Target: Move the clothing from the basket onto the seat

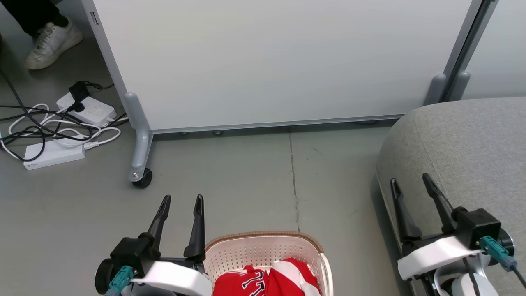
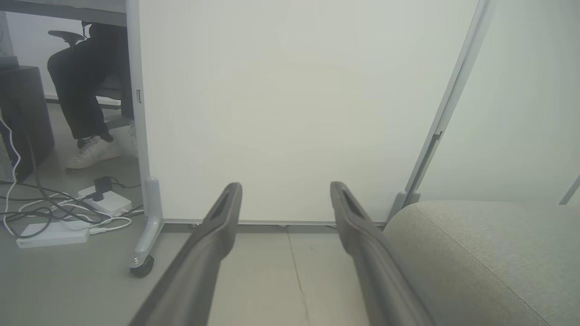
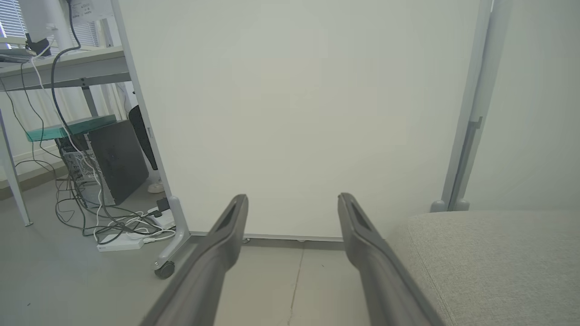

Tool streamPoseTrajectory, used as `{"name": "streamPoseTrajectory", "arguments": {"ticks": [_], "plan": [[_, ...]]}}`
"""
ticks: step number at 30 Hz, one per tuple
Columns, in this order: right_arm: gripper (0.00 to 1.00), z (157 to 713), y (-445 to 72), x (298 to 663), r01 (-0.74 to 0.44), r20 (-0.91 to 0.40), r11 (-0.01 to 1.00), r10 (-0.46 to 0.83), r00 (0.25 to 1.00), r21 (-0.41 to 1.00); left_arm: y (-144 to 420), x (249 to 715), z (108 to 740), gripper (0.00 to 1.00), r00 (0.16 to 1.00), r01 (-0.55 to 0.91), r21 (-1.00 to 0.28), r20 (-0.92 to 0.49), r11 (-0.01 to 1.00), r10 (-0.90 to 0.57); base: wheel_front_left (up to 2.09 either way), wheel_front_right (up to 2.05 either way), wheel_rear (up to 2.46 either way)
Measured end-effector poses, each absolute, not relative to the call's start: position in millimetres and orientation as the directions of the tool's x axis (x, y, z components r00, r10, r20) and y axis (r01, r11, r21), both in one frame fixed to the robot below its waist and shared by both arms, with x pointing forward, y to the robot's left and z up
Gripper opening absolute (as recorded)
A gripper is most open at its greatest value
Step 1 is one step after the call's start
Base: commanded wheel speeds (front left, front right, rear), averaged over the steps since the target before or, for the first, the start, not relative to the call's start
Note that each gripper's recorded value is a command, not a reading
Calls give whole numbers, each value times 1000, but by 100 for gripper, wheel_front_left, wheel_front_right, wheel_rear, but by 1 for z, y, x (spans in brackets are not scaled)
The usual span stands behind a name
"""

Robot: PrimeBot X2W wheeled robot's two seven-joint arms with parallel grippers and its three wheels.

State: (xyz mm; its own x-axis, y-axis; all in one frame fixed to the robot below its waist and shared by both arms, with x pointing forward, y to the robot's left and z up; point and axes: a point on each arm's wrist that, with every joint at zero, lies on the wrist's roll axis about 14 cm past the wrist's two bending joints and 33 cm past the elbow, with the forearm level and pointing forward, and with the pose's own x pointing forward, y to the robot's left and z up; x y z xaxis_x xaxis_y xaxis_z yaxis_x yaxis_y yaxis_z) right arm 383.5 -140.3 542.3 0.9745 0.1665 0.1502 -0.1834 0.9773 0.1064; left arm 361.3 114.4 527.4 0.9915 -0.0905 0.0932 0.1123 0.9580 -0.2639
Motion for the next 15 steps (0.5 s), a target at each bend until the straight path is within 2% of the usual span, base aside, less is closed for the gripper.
{"name": "streamPoseTrajectory", "arguments": {"ticks": [7, 15], "plan": [[100, 540, -137, 384, -191, 147, 978, 179, 973, 78, 111, 358, 530, 100, 989, 122, -228, 110, 966, -99, 0, 0, 0], [100, 537, -138, 383, -190, 148, 976, 173, 974, 111, 107, 352, 525, 100, 987, 143, -228, 110, 963, -121, 0, 0, 0]]}}
